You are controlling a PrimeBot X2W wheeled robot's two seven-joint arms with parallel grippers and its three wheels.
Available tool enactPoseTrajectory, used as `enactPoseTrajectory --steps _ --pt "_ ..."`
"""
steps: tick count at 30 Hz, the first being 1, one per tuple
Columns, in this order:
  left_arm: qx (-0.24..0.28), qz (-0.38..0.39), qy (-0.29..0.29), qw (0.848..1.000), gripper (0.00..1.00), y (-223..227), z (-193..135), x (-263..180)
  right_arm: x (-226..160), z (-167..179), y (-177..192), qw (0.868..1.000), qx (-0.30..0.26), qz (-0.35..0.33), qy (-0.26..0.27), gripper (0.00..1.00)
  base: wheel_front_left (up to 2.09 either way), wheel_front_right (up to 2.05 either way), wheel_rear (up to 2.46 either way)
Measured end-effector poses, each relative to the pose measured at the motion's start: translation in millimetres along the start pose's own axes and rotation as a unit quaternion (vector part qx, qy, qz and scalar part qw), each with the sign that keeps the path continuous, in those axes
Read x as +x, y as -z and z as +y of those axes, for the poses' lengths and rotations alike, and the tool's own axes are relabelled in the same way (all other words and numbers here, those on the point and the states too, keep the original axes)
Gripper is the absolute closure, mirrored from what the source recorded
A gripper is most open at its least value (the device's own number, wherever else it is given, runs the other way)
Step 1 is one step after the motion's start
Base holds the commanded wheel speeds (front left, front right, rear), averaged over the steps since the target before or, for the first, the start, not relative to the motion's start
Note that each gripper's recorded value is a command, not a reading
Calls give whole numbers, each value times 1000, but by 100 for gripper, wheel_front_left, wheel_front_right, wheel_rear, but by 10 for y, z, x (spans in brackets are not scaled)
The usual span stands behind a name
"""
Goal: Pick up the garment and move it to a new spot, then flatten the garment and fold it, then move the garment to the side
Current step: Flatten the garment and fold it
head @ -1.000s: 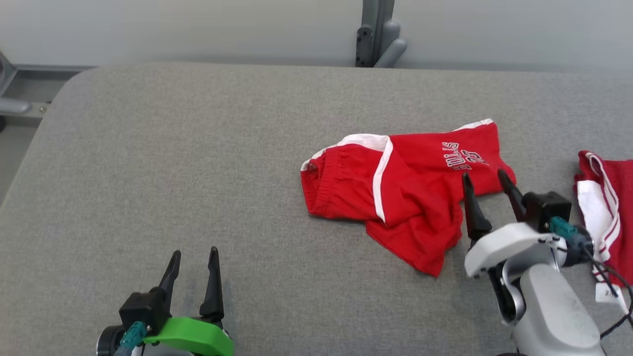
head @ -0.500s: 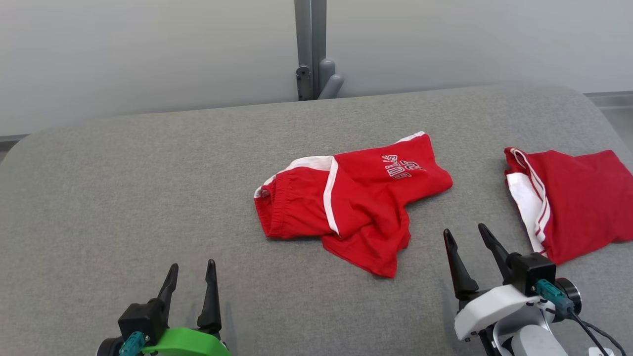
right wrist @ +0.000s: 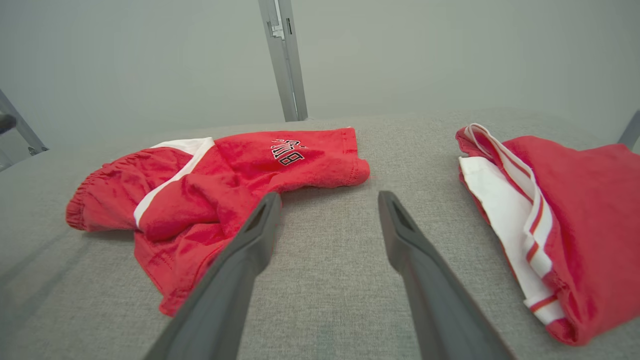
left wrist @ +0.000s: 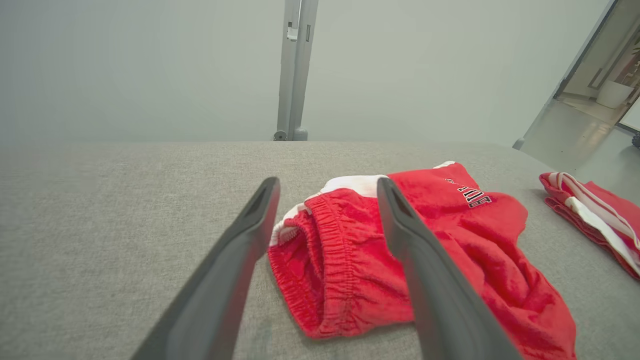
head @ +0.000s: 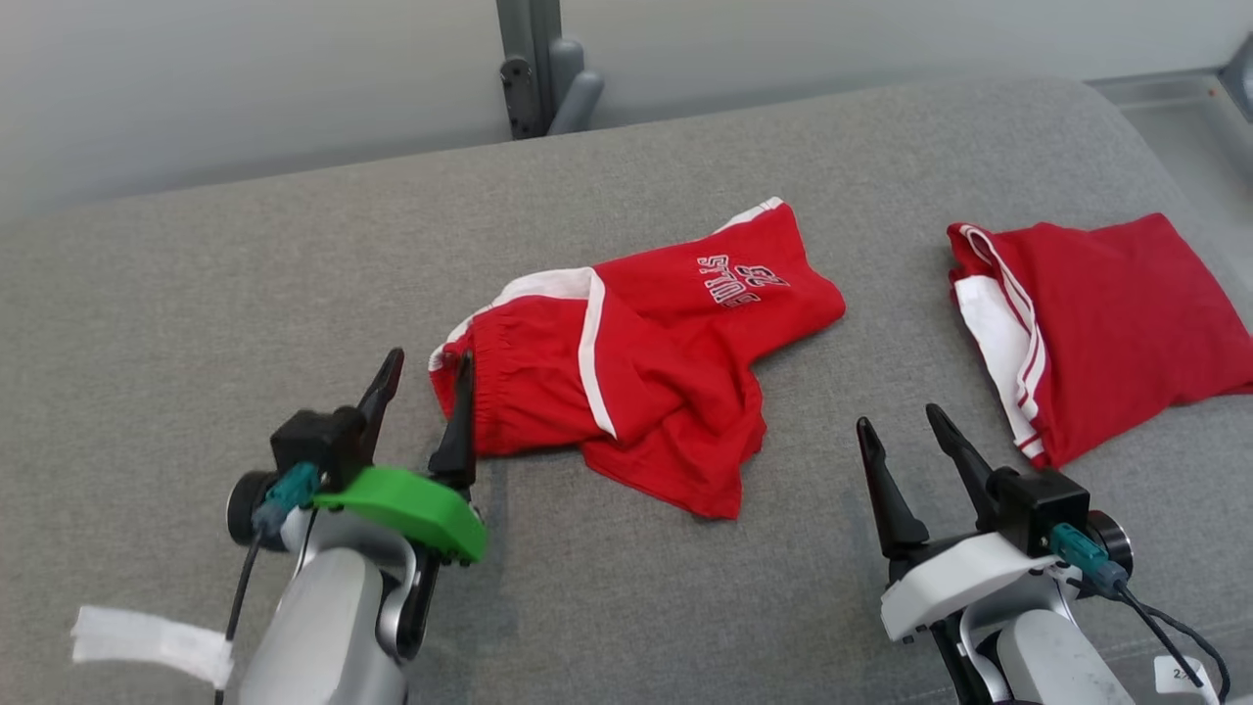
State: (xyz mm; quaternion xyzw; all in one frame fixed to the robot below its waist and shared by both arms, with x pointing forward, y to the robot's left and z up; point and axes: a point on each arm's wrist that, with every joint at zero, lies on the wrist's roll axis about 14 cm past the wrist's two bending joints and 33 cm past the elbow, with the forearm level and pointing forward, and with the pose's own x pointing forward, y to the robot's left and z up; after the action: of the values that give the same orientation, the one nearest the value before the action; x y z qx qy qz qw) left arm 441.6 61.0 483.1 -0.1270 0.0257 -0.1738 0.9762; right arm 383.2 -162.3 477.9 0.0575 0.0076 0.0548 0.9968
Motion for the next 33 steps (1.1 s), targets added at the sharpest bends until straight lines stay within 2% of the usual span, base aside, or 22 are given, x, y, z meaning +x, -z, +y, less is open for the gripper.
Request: enactPoseTrajectory --steps 9,14,24,31,32,33 --pt "-23 112 22 993 0 606 -53 520 54 -213 195 999 4 30 30 0 0 0 0" --pt "-60 151 32 986 0 847 -174 596 21 -342 294 998 6 45 49 0 0 0 0" --pt "-61 167 8 984 0 920 37 513 90 -319 292 998 15 43 46 0 0 0 0" --pt "-63 134 52 988 0 726 -222 599 116 -237 316 998 20 46 34 0 0 0 0" --pt "-63 136 57 987 5 735 -250 591 114 -235 320 998 20 47 34 0 0 0 0" --pt "-61 138 59 987 21 746 -254 579 110 -235 321 998 22 47 34 0 0 0 0"
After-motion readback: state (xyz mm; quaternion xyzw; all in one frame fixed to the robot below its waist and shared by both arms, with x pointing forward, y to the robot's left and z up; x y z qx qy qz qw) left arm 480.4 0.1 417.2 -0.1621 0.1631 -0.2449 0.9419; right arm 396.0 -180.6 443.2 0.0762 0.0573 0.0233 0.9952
